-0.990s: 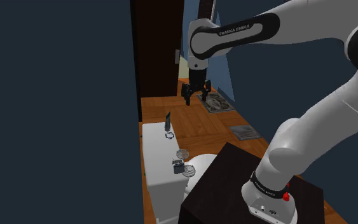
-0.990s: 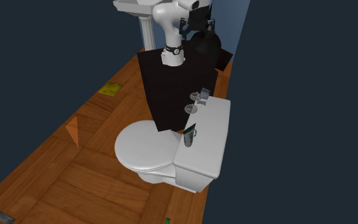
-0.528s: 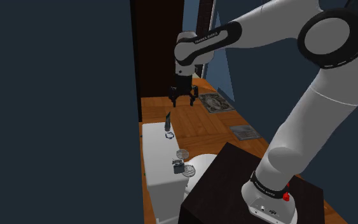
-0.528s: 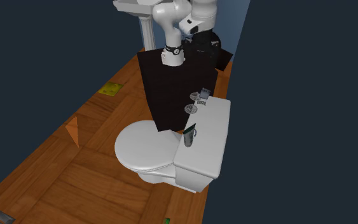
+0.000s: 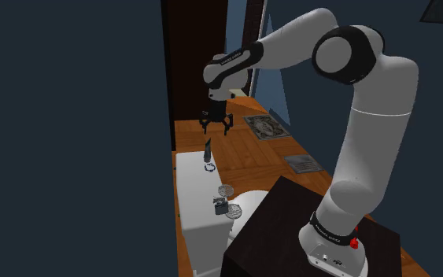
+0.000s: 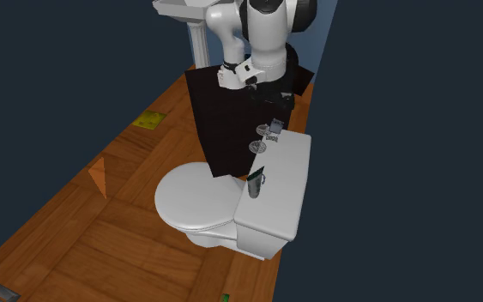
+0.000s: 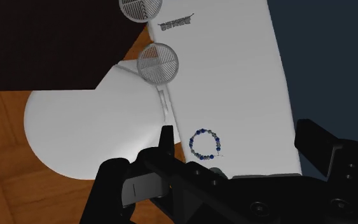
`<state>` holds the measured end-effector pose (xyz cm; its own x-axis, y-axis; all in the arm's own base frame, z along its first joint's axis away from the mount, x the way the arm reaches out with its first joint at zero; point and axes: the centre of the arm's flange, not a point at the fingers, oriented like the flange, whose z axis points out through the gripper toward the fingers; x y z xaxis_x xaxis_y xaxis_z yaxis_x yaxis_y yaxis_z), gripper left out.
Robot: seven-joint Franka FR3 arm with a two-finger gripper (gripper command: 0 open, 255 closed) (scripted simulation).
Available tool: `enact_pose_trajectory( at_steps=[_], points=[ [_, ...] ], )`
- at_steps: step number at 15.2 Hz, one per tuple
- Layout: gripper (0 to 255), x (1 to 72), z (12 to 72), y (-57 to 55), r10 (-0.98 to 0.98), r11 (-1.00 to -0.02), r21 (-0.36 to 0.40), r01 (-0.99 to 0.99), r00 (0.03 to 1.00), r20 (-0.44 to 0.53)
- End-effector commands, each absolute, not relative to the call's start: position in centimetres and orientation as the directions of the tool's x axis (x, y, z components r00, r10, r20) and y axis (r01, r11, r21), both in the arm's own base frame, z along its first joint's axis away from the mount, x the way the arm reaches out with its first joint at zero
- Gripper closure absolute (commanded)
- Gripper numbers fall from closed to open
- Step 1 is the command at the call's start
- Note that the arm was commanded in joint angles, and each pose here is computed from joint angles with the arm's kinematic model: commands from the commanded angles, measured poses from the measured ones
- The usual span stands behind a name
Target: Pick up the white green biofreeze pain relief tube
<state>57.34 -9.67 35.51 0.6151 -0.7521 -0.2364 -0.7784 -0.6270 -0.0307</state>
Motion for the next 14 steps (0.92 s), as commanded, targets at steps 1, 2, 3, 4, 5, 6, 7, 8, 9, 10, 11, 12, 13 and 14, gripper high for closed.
enact_pose_trajectory(
  at_steps=[1, 2, 3, 4, 5, 6, 7, 8, 9, 10, 11, 12, 13, 14],
  points=[
    [0, 59.1, 33.5, -10.7, -0.789, -0.572, -0.033, -0.819, 0.561, -0.249],
    [0, 59.9, 32.6, -11.3, -0.806, -0.545, -0.034, -0.838, 0.534, -0.255],
    [0, 60.7, 31.7, -12.0, -0.821, -0.517, -0.035, -0.855, 0.507, -0.261],
    [0, 61.5, 30.9, -12.7, -0.836, -0.488, -0.035, -0.872, 0.479, -0.268],
    [0, 62.3, 30.0, -13.4, -0.85, -0.459, -0.035, -0.888, 0.451, -0.274],
    [0, 63.0, 29.1, -14.1, -0.862, -0.43, -0.035, -0.902, 0.422, -0.28],
    [0, 63.7, 28.2, -14.8, -0.874, -0.4, -0.035, -0.916, 0.392, -0.287],
    [0, 64.4, 27.3, -15.6, -0.885, -0.369, -0.035, -0.929, 0.363, -0.293],
    [0, 65.0, 26.4, -16.4, -0.894, -0.338, -0.034, -0.94, 0.333, -0.299],
    [0, 65.6, 25.5, -17.1, -0.903, -0.307, -0.033, -0.951, 0.302, -0.305],
    [0, 66.2, 24.6, -18.0, -0.911, -0.276, -0.032, -0.961, 0.272, -0.311],
    [0, 66.7, 23.7, -18.8, -0.917, -0.244, -0.031, -0.969, 0.241, -0.317],
    [0, 67.2, 22.8, -19.5, -0.922, -0.214, -0.03, -0.976, 0.212, -0.323],
    [0, 67.2, 22.3, -19.5, -0.922, -0.214, -0.03, -0.976, 0.212, -0.323]
  ],
)
